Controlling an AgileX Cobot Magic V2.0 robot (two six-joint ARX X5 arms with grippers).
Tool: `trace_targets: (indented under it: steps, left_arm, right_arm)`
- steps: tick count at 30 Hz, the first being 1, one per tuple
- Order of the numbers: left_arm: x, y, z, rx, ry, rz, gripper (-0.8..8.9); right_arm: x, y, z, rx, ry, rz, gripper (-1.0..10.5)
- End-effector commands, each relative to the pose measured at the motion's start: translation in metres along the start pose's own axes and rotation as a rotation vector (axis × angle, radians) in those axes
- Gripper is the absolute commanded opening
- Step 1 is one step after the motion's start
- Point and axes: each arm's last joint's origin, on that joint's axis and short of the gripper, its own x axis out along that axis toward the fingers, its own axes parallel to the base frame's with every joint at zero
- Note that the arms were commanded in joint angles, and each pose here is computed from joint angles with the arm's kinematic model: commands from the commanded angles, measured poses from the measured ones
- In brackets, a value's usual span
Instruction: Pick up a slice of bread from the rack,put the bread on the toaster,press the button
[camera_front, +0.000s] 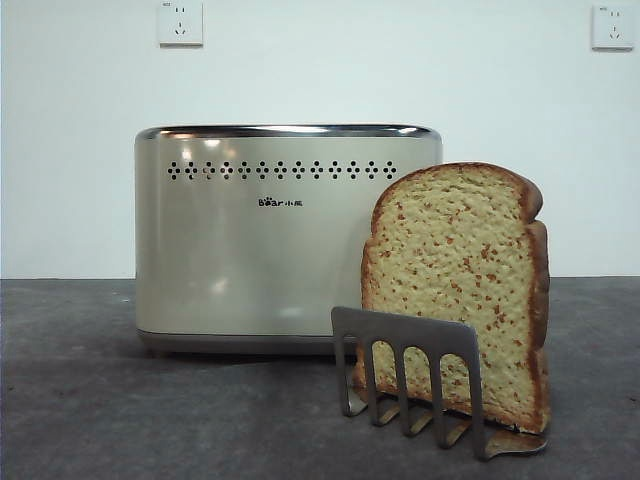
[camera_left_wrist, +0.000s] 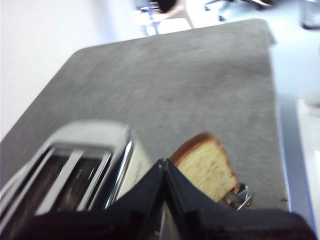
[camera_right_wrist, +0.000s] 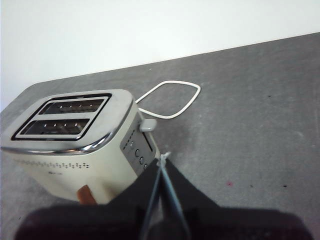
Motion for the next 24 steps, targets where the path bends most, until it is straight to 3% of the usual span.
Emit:
trace_targets:
  steps: [1,7,12,17,21,24]
  left_arm:
    - [0.014,-0.002,0.018,0.126,-0.013,-0.062,-0.09]
    - [0.037,0.001,0.046,0.242,-0.018,-0.12,-0.09]
    - [0.057,0.008,0.052,0.327,0.053,-0.122,-0.09]
    - [0.084,0.012,0.05,0.313,0.124,-0.179,-0.09]
    - [0.102,0.009,0.048,0.325,0.182,-0.199,0.35]
    - [0.11,0.001,0.047,0.396,0.231,-0.186,1.08]
  right_arm:
    - [0.001,0.0,0.0,-0.018,0.013,0.002,-0.1]
    - [0.001,0.0,-0.001,-0.032,0.025,0.003,-0.1]
    - [0.001,0.001,-0.001,-0.032,0.03,0.043,-0.1]
    - [0.001,0.001,-0.001,-0.031,0.032,0.053,-0.1]
    - [0.001,0.001,-0.001,-0.031,0.032,0.053,-0.1]
    - [0.001,0.001,-0.001,-0.032,0.032,0.053,-0.1]
